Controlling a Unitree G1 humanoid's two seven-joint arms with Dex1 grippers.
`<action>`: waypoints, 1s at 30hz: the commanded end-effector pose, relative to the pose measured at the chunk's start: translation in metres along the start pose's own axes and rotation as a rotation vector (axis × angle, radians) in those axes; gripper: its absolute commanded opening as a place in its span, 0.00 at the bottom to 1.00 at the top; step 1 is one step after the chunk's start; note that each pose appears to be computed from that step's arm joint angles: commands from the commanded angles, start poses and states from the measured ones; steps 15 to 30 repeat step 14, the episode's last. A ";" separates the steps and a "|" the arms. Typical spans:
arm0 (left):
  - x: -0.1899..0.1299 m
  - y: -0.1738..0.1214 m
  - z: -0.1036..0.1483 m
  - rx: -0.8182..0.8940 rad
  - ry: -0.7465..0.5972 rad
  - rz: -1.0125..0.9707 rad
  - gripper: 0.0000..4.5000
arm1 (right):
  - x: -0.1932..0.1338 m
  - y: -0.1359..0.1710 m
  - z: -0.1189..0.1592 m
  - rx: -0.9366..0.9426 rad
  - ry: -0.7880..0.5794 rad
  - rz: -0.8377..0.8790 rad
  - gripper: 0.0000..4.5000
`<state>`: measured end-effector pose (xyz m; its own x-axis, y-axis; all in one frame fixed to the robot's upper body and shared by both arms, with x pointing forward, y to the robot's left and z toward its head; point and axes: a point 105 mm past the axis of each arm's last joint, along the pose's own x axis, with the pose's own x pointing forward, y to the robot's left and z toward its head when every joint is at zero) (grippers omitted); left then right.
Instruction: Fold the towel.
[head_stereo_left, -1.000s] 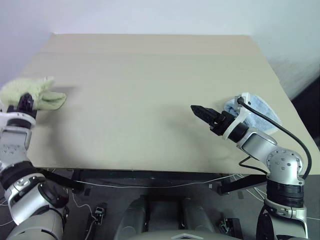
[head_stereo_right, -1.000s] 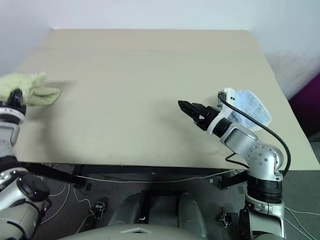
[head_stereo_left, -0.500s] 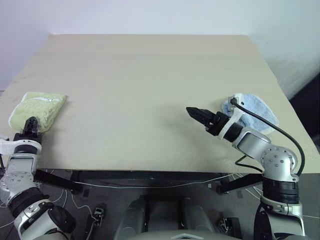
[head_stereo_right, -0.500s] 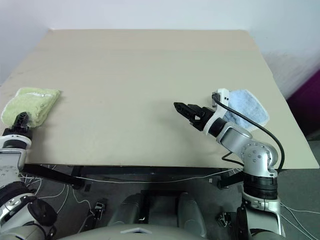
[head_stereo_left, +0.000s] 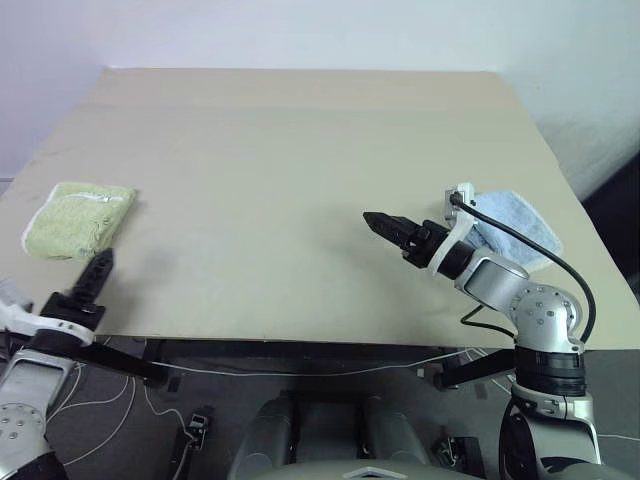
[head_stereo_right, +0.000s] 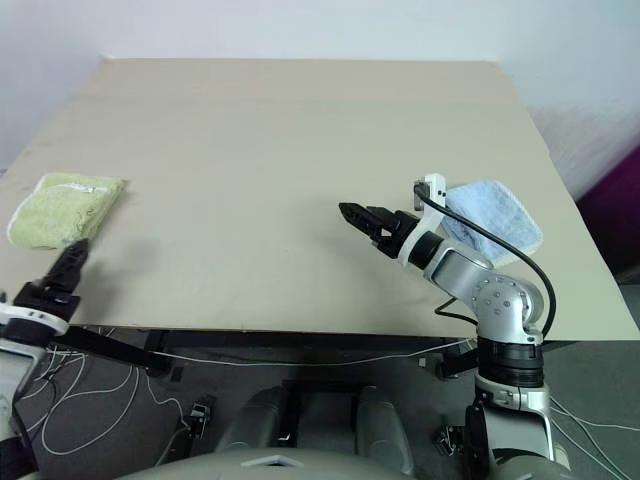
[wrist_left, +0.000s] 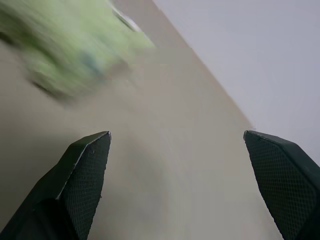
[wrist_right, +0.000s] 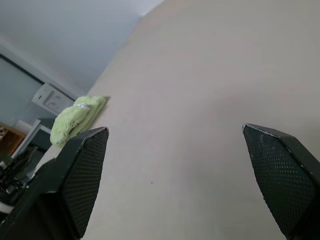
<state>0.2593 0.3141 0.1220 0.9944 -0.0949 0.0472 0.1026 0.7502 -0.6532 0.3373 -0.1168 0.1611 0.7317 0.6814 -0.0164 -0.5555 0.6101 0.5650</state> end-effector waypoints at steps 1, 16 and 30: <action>0.021 -0.032 -0.002 0.293 0.063 -0.071 0.99 | 0.009 0.004 0.009 -0.141 -0.023 0.007 1.00; 0.082 -0.069 -0.035 0.757 0.161 -0.287 0.99 | 0.009 0.001 -0.026 -0.666 0.009 -0.039 1.00; 0.082 -0.069 -0.035 0.757 0.161 -0.287 0.99 | 0.009 0.001 -0.026 -0.666 0.009 -0.039 1.00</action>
